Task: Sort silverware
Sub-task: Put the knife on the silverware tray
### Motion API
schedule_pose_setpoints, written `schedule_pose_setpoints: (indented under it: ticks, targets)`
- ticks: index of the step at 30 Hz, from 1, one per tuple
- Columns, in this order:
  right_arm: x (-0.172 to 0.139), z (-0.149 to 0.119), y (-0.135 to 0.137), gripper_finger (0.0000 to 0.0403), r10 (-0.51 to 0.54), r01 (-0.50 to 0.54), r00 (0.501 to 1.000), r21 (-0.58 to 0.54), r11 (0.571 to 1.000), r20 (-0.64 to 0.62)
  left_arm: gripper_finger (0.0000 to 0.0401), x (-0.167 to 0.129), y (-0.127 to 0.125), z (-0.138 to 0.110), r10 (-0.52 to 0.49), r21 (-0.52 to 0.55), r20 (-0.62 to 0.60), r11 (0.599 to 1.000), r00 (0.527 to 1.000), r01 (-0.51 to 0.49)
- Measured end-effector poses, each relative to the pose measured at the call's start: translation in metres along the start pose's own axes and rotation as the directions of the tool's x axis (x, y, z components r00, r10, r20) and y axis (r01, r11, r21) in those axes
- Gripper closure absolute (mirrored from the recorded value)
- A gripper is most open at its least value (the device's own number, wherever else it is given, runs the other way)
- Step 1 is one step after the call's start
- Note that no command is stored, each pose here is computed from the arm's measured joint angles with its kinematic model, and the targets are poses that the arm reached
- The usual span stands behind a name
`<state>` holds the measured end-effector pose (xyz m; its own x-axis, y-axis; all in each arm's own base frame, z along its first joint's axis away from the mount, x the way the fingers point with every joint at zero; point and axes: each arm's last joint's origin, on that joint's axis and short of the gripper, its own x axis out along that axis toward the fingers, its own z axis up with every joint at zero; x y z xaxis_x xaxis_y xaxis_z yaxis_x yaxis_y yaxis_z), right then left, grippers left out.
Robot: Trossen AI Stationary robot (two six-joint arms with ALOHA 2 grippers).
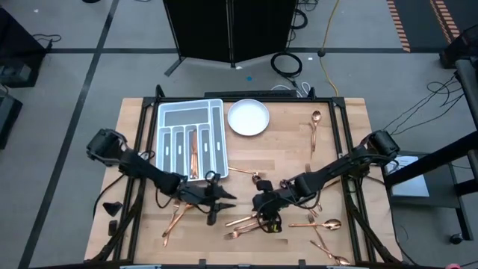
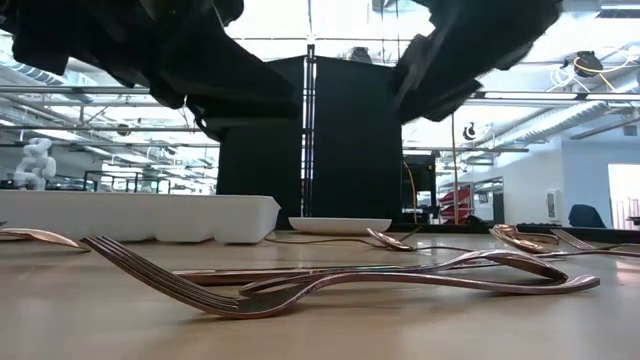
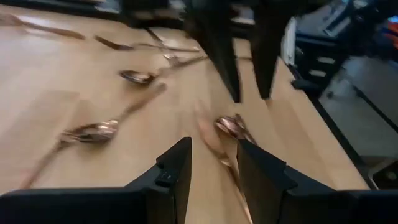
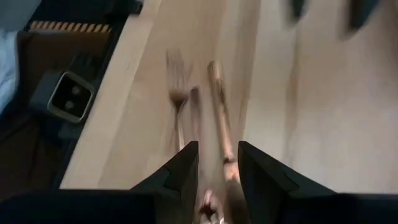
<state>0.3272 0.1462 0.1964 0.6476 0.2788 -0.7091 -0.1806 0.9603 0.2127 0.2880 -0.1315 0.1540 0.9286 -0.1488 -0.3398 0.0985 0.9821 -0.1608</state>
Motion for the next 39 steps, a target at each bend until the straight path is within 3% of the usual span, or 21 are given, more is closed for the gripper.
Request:
schedule_pose_setpoints:
  ticks: [4, 9, 16, 24, 34, 39]
  targets:
    - [0.013, 0.000, 0.000, 0.0300, -0.003, 0.005, 0.999, -0.042, 0.999, 0.032, 0.0279, 0.006, -0.013, -0.004, -0.090, 0.011, -0.035, 0.996, 0.995, 0.090]
    - [0.036, -0.006, -0.002, 0.0300, 0.004, 0.000, 0.999, -0.087, 0.996, 0.049, 0.0279, 0.002, -0.024, -0.015, -0.102, 0.021, -0.131, 0.994, 0.986, 0.106]
    - [0.063, -0.018, -0.004, 0.0300, 0.006, 0.001, 0.999, -0.144, 0.990, 0.051, 0.0279, -0.001, -0.031, -0.017, -0.121, -0.004, -0.136, 0.993, 0.983, 0.121]
    - [0.068, -0.024, -0.002, 0.0300, -0.016, 0.021, 0.999, -0.155, 0.988, 0.034, 0.0279, -0.002, -0.031, -0.022, -0.088, 0.014, -0.178, 0.996, 0.980, 0.092]
    - [0.072, -0.027, -0.002, 0.0300, -0.030, 0.034, 0.999, -0.156, 0.987, 0.028, 0.0279, 0.006, -0.034, -0.046, -0.091, 0.013, -0.250, 0.995, 0.964, 0.097]
    - [0.072, -0.026, -0.001, 0.0300, -0.028, 0.033, 0.999, -0.156, 0.987, 0.033, 0.0312, 0.011, -0.040, -0.060, -0.112, -0.005, -0.256, 0.993, 0.960, 0.115]
